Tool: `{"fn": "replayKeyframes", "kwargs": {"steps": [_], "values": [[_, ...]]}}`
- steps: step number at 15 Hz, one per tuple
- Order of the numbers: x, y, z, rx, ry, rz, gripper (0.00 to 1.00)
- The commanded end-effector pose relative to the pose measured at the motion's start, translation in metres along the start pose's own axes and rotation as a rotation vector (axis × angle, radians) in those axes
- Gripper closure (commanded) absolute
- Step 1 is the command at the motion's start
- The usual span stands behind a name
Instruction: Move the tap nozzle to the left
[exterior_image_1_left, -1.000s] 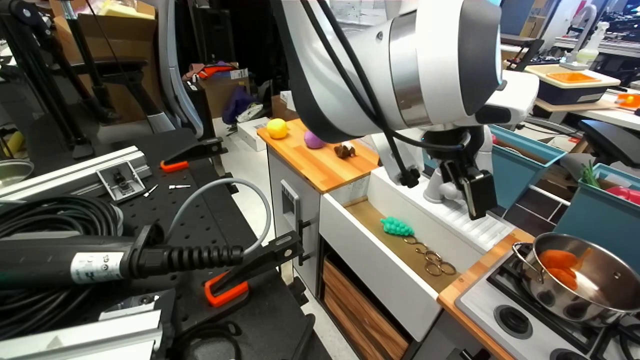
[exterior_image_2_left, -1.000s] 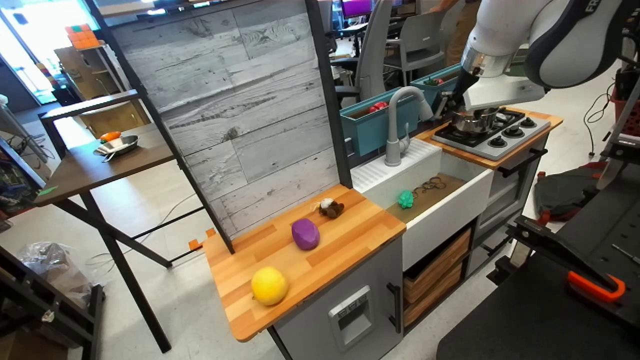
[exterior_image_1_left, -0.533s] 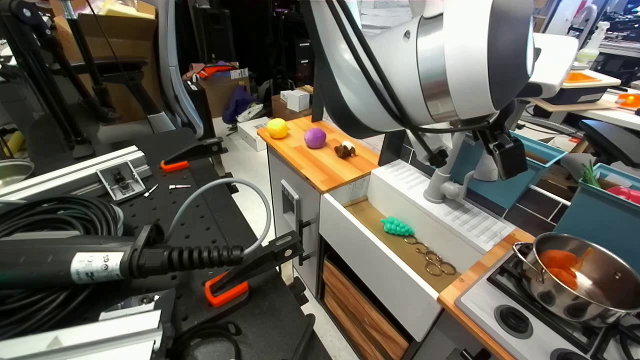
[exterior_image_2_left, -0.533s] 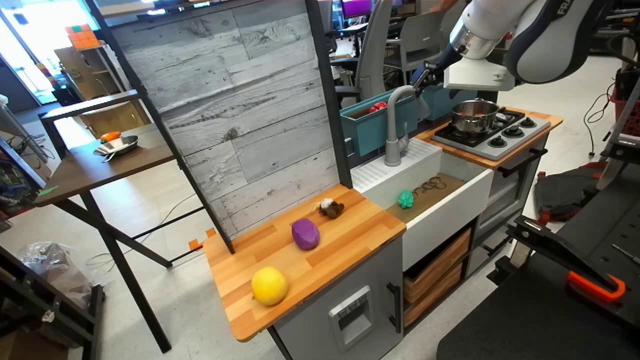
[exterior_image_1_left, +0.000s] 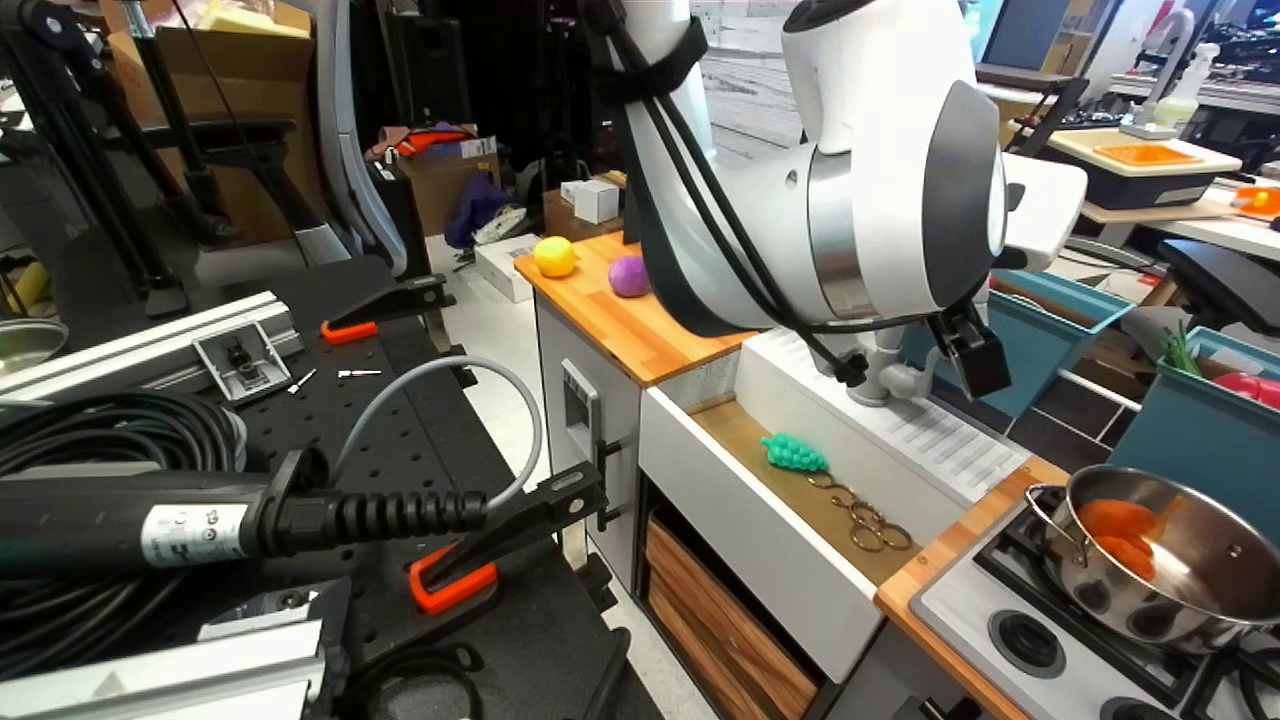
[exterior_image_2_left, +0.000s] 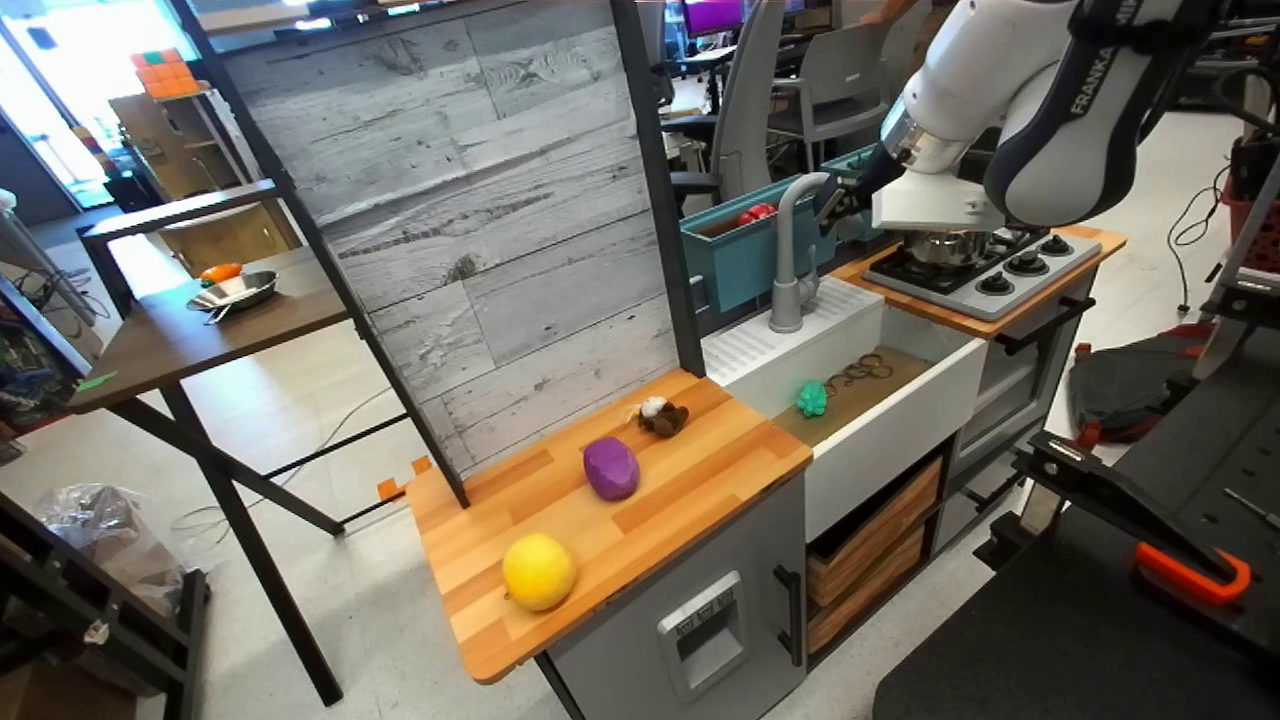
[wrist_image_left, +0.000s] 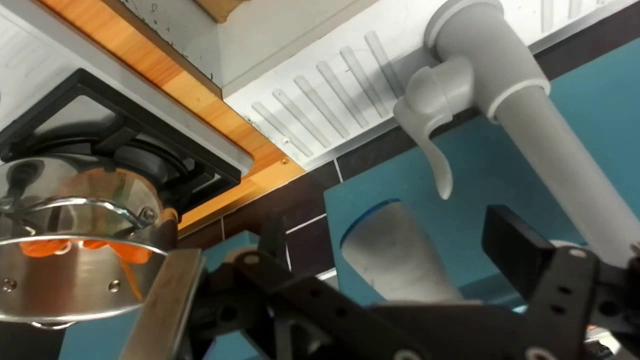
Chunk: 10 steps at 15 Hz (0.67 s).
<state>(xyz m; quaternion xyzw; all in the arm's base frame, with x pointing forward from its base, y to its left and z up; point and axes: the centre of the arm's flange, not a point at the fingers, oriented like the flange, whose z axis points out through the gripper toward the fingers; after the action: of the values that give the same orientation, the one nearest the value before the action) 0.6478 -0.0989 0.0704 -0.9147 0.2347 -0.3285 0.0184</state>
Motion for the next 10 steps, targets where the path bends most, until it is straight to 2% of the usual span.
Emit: {"fn": "replayKeyframes", "kwargs": {"steps": [1,3,4,6,10], "values": [[-0.003,-0.004,0.017,0.056,0.072,-0.055,0.00],[0.002,-0.006,0.020,0.056,0.113,-0.092,0.02],[0.006,-0.007,0.019,0.054,0.134,-0.117,0.27],[0.012,-0.007,0.018,0.050,0.183,-0.170,0.29],[0.008,-0.007,0.014,0.022,0.215,-0.282,0.59]]}}
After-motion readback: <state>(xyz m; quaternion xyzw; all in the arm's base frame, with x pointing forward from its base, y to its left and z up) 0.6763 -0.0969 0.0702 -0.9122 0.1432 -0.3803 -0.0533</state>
